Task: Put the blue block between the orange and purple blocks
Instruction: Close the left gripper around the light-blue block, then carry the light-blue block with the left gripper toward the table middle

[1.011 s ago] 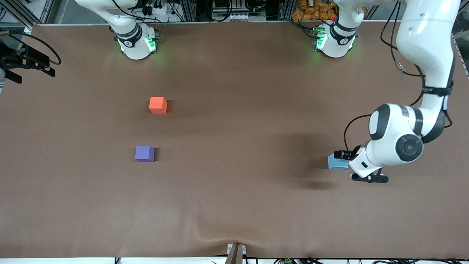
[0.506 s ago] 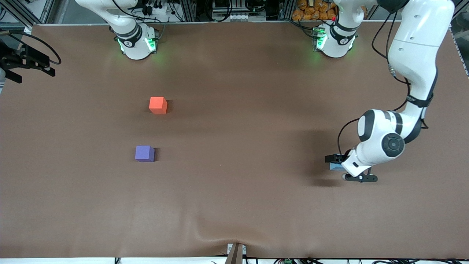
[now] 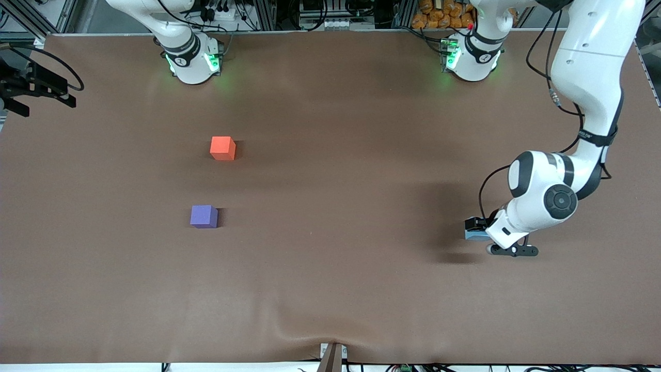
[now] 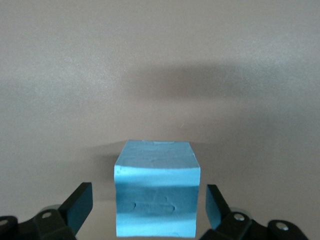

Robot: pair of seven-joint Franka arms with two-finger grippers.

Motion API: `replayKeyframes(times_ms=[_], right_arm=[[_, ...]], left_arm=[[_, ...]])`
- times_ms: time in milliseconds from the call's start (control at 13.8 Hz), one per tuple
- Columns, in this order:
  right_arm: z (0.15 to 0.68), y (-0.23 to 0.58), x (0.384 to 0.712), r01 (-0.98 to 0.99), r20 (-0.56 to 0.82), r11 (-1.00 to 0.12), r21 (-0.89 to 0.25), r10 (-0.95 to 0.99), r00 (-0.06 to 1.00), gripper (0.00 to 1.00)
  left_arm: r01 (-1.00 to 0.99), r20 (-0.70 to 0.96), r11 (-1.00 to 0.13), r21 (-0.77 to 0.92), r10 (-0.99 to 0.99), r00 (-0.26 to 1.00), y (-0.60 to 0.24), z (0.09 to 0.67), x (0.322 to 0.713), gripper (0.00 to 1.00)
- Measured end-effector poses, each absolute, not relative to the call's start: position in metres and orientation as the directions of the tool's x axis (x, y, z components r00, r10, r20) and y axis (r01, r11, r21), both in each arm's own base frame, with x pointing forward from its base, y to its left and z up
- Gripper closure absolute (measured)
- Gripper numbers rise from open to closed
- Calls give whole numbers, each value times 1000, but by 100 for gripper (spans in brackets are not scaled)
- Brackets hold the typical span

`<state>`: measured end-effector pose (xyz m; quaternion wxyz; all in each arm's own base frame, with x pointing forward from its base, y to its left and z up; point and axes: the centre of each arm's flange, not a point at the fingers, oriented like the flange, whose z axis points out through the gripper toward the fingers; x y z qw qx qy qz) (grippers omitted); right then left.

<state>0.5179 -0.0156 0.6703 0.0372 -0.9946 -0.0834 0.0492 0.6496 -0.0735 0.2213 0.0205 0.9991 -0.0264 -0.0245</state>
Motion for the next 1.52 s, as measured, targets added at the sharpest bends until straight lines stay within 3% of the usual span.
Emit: replayKeyframes(times_ms=[289,578,867,1083,1517], right_arm=[[670,-16,518,162,-92,-983,-84,170,981,0],[670,-16,518,162,-92,-983,-85,170,981,0],[670,-16,518,161,-92,-983,-85,169,981,0],[670,-17,518,160,-93,-983,-85,167,982,0],[670,-17,518,158,-92,-983,-91,166,982,0]], left_arm=[[-58,-89,-997,45,-62,994,-78,194,643,0],[-50,-67,-998,47,-53,996,-79,195,650,38],[14,-1,-998,60,14,1000,-90,231,670,38],[118,-19,-989,93,116,993,-152,265,660,38],[151,-44,-983,107,147,988,-387,293,564,38]])
